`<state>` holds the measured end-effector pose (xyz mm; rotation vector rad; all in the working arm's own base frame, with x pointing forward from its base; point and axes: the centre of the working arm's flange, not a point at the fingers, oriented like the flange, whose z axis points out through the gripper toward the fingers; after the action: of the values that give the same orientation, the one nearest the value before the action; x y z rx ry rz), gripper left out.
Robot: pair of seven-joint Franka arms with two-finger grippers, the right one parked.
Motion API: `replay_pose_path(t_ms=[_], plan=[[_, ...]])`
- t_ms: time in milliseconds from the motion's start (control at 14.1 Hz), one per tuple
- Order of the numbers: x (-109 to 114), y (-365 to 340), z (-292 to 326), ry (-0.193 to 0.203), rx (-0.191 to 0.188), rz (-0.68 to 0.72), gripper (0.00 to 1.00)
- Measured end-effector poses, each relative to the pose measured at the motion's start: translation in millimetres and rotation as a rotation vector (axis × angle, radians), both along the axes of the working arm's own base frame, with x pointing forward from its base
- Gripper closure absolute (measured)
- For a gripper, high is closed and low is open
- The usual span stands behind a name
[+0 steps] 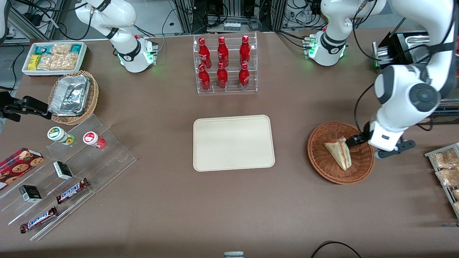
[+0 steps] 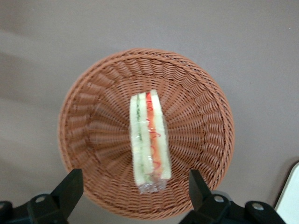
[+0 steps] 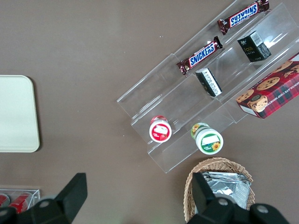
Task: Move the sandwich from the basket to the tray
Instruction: 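Move the left gripper down over the sandwich in the wicker basket, then close the left gripper on the wrapped sandwich and lift it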
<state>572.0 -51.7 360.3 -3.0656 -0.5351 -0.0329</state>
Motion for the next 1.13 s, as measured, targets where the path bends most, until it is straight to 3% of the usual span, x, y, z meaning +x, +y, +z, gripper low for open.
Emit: replay_pose_path(t_ms=[283, 920, 991, 1133], plan=[[-11, -18, -43, -0.015, -0.009, 0.015, 0.0], [-17, -8, -94, 0.016, -0.009, 0.03, 0.01], [-17, -8, -99, 0.023, -0.008, 0.031, 0.04], [-18, -7, -103, 0.03, -0.007, 0.033, 0.26]])
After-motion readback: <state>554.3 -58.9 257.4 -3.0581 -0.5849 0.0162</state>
